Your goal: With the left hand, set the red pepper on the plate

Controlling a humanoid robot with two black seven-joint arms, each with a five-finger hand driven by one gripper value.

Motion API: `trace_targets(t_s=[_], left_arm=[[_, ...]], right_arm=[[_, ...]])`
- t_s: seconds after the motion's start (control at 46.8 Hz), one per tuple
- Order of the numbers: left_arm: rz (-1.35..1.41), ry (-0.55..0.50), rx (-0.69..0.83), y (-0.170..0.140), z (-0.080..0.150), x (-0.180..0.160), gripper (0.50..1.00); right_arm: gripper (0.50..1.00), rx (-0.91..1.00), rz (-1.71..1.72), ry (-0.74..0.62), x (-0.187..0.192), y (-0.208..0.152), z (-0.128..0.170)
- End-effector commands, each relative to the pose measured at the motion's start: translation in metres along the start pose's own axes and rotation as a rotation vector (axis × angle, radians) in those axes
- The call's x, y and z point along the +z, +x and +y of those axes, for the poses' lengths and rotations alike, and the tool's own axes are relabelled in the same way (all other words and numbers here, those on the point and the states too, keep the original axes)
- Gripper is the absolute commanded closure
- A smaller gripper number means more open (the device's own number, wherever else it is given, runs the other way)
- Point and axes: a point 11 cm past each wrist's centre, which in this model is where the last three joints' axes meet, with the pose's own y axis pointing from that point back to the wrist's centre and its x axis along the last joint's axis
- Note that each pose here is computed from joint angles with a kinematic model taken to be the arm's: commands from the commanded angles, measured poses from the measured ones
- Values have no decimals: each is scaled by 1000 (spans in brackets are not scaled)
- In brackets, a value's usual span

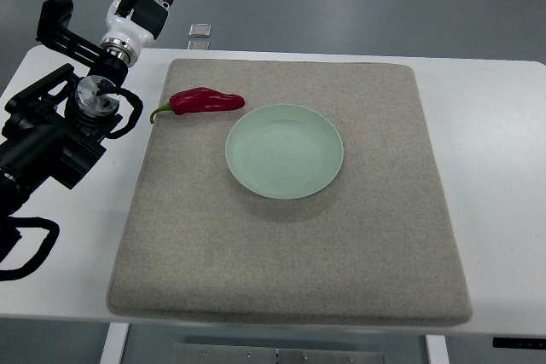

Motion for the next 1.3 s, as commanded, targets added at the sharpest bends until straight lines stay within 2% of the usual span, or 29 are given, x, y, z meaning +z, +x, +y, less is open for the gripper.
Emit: trace_targets(t_s=[0.0,1.282], left_arm=[[-1,1,2,1,0,0,510],[-1,-2,22,8,3,-1,508]], right_arm=[[568,0,1,0,0,0,0],[568,0,1,0,0,0,0]])
